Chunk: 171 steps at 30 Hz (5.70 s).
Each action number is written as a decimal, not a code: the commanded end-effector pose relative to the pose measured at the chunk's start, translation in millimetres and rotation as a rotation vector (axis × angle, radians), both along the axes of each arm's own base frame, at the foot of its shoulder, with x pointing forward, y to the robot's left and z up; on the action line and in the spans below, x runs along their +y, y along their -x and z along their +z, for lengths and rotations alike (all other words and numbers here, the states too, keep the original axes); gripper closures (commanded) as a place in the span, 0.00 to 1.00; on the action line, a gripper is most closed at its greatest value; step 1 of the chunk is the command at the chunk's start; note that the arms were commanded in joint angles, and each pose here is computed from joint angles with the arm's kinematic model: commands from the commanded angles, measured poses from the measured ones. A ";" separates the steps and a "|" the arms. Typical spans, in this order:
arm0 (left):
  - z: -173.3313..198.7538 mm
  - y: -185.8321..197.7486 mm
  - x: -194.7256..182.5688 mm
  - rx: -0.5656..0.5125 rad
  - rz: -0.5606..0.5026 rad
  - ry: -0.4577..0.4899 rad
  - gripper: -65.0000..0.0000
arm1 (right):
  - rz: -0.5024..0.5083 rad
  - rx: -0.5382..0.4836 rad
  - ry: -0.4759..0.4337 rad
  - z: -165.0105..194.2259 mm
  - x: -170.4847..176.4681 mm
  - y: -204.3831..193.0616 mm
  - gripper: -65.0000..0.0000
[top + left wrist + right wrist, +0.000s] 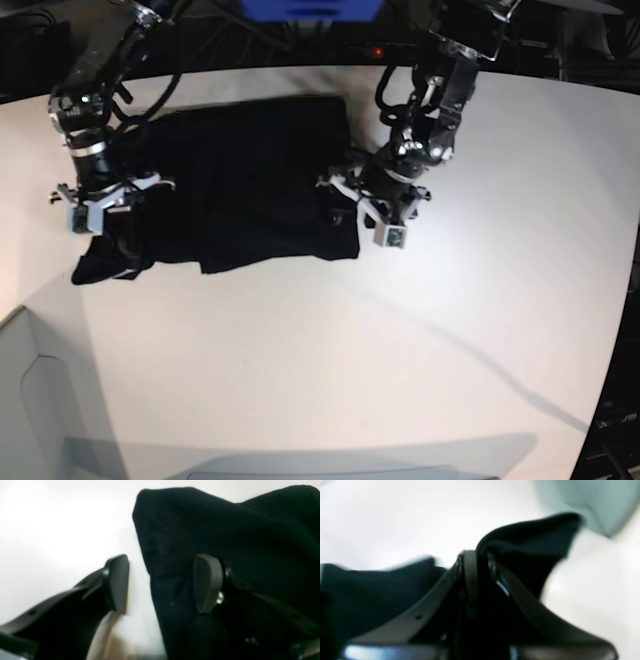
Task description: Fold the T-shirt properly
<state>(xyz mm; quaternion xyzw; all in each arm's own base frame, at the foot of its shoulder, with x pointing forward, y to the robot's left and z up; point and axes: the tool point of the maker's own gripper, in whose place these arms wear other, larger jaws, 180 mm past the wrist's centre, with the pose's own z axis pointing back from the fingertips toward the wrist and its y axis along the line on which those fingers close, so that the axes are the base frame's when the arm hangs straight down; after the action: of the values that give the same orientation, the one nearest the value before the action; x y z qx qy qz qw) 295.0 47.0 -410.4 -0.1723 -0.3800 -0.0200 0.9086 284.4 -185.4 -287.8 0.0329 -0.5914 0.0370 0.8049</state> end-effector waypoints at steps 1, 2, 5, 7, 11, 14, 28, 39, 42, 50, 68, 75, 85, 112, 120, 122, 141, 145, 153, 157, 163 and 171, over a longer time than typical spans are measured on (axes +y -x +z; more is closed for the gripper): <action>3.2 -2.8 2.3 -0.004 0.002 -0.007 0.39 | 0.053 -0.074 -0.015 21.2 19.0 -2.4 1.00; 3.2 -2.8 2.3 -0.004 0.002 -0.007 0.39 | 0.097 -0.087 -0.029 25.8 38.1 -1.8 1.00; 3.0 -2.6 2.5 -0.002 0.003 -0.007 0.39 | 0.251 -0.094 -0.081 30.0 96.3 1.9 1.00; 2.8 -2.6 3.0 -0.002 0.003 -0.009 0.39 | 0.341 -0.093 -0.106 30.6 127.8 5.2 1.00; 2.8 -2.6 3.3 -0.001 0.005 -0.009 0.39 | 0.495 -0.045 -0.138 15.9 174.2 18.0 1.00; 2.6 -2.7 3.9 0.000 0.009 -0.010 0.39 | 0.547 -0.003 -0.164 0.9 192.2 21.4 1.00; 5.6 -1.4 2.1 -0.007 0.013 0.004 0.39 | 0.645 0.035 -0.171 -17.4 221.1 3.4 1.00; 40.2 -8.5 -0.7 -0.092 0.014 0.036 0.39 | 0.701 0.048 -0.178 -24.0 239.9 -5.5 1.00; 50.0 -13.1 5.1 -0.119 0.032 0.040 0.39 | 0.701 0.052 -0.177 -25.8 239.2 -5.2 1.00; 44.6 2.7 58.6 -0.097 0.176 0.014 0.48 | 0.709 0.046 -0.176 -23.4 241.6 -4.9 1.00; 50.7 12.0 146.6 -0.114 0.395 -0.061 0.78 | 0.750 0.080 -0.178 -34.0 255.4 -6.1 0.54; 54.7 10.8 158.4 -0.126 0.424 -0.070 0.78 | 0.717 -0.066 -0.127 17.5 233.7 5.2 0.41; 55.8 14.1 172.9 -0.128 0.459 -0.084 0.78 | 0.561 0.003 -0.101 -0.7 176.9 27.8 0.41; 90.3 14.4 190.8 -0.217 0.502 -0.104 0.78 | 0.964 0.188 -0.034 -48.7 232.6 121.5 0.52; 99.4 30.5 222.4 -0.230 0.576 -0.151 0.78 | 0.898 0.098 -0.010 -23.3 221.5 96.5 0.52; 100.4 35.4 226.0 -0.228 0.585 -0.159 0.78 | 0.845 0.100 -0.012 -25.1 213.9 83.5 0.52; 101.5 50.2 236.1 -0.218 0.614 -0.180 0.78 | 1.024 0.210 -0.074 -57.5 260.5 127.7 0.52; 102.0 50.0 236.6 -0.219 0.612 -0.183 0.78 | 1.121 0.184 -0.033 -47.3 264.2 147.3 0.52; 101.5 50.7 236.9 -0.218 0.614 -0.182 0.78 | 1.019 0.091 0.006 -26.5 249.3 100.7 0.52; 101.3 50.8 236.6 -0.217 0.615 -0.181 0.78 | 1.019 0.059 0.033 -23.9 250.8 79.7 0.52; 101.3 50.8 236.6 -0.217 0.615 -0.181 0.78 | 1.039 0.063 0.077 -34.1 253.5 54.4 0.43; 98.1 54.7 236.3 -0.205 0.614 -0.184 0.78 | 1.059 0.125 0.109 -59.2 254.1 41.0 0.42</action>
<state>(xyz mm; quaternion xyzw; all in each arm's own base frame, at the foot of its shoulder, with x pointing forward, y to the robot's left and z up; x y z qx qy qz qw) 235.2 281.1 -325.5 0.0317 -0.4790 0.2125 0.8511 239.4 63.6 -361.0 0.2754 -0.4231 0.4676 0.7256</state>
